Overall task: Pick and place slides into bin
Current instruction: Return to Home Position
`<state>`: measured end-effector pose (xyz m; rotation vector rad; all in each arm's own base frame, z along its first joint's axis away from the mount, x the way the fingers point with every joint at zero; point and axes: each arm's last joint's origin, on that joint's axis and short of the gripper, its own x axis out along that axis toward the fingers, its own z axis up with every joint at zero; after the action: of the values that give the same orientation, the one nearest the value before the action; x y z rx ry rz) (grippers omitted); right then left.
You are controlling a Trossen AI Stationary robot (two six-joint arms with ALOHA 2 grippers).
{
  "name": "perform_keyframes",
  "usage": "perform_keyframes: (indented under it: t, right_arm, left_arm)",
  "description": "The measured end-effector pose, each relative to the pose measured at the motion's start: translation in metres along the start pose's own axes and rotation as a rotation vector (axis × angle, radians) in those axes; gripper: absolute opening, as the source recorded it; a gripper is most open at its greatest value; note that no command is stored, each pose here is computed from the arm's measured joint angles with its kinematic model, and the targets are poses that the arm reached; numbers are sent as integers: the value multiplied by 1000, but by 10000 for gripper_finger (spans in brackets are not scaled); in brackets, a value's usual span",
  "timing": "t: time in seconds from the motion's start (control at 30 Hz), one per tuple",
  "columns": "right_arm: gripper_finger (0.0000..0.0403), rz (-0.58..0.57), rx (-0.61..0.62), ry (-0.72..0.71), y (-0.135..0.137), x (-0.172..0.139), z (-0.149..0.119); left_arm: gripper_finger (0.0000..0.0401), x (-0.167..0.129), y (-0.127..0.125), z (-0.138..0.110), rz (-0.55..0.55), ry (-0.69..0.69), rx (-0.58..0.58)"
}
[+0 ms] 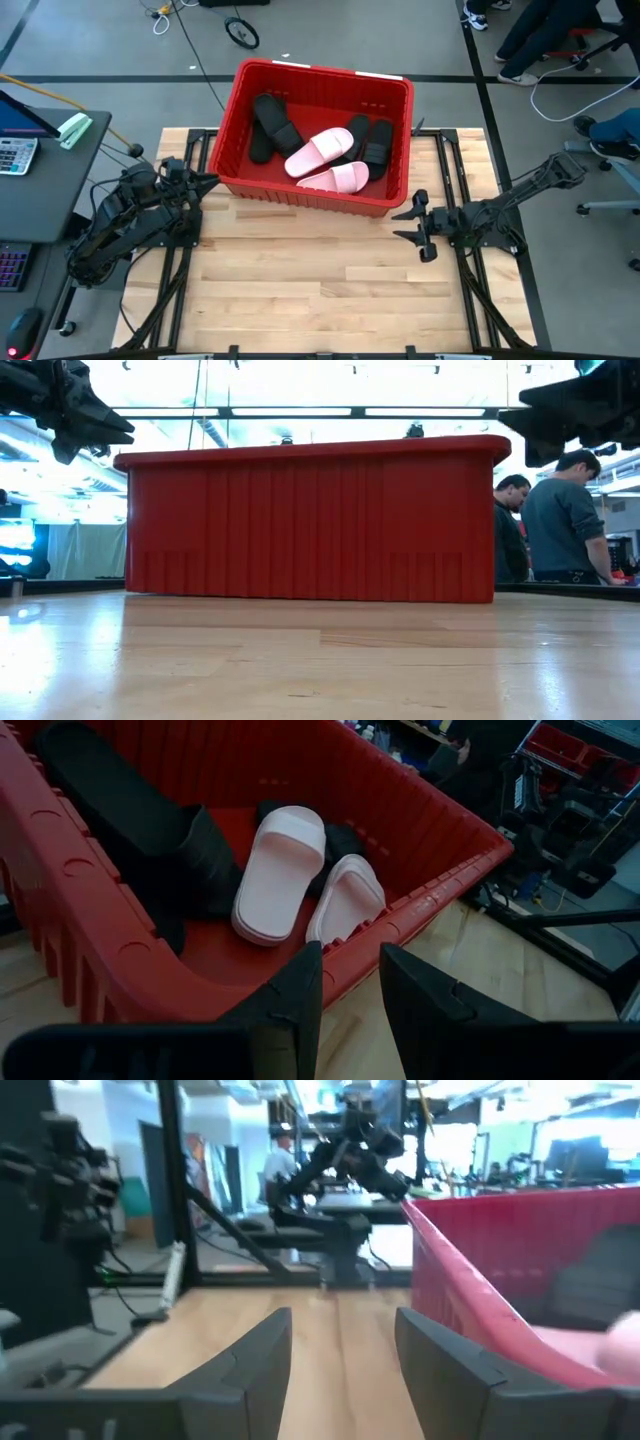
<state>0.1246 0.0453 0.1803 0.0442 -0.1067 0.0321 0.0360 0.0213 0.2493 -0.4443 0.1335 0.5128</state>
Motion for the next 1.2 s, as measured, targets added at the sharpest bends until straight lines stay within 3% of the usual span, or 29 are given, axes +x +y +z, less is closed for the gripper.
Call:
perform_keyframes:
  t: [0.37, 0.6, 1.2]
  right_arm:
    - [185, -47, -24, 83, -2, -2, -8]
    - [185, -208, -28, 121, -7, -4, -12]
    - [185, -212, -26, 124, -8, -4, -12]
  left_arm:
    - [107, 0, 0, 0, 1, 0, 1]
    - [107, 0, 0, 0, 1, 0, 0]
    - [107, 0, 0, 0, 1, 0, 0]
